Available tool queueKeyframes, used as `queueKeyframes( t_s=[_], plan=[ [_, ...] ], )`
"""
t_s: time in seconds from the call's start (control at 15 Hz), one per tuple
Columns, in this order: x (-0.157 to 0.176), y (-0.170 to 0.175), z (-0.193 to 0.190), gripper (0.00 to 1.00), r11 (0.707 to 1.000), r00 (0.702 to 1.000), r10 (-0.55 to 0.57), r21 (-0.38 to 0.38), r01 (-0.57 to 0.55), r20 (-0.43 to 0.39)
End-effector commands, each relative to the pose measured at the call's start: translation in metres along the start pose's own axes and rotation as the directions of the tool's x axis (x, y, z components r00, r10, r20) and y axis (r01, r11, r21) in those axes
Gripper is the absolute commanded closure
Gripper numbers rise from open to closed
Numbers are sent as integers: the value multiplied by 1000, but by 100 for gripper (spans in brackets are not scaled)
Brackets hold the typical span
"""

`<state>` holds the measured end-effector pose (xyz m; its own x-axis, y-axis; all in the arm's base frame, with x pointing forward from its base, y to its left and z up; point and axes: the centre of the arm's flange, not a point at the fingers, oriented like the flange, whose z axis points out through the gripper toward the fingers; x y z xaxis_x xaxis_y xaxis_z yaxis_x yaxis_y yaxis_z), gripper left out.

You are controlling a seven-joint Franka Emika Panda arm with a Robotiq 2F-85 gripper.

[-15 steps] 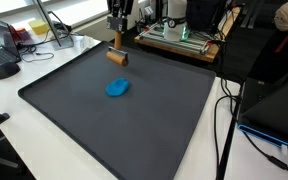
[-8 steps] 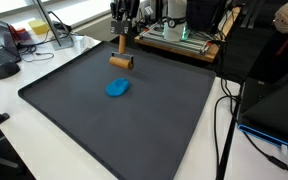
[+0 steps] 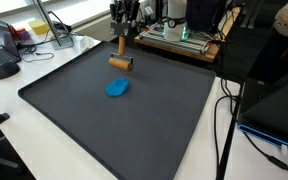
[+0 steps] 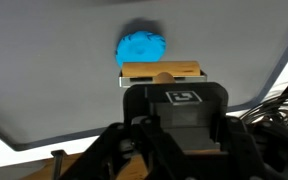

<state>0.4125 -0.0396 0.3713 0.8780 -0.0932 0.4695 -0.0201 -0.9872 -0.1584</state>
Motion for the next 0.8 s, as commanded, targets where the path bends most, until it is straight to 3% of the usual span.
queueKeyframes(
  t_s=[0.0, 0.73],
  plan=[
    [26, -12, 9, 77, 996, 998, -67, -62, 66, -14],
    [80, -28, 57, 77, 976, 978, -169, -118, 184, 124]
  ],
)
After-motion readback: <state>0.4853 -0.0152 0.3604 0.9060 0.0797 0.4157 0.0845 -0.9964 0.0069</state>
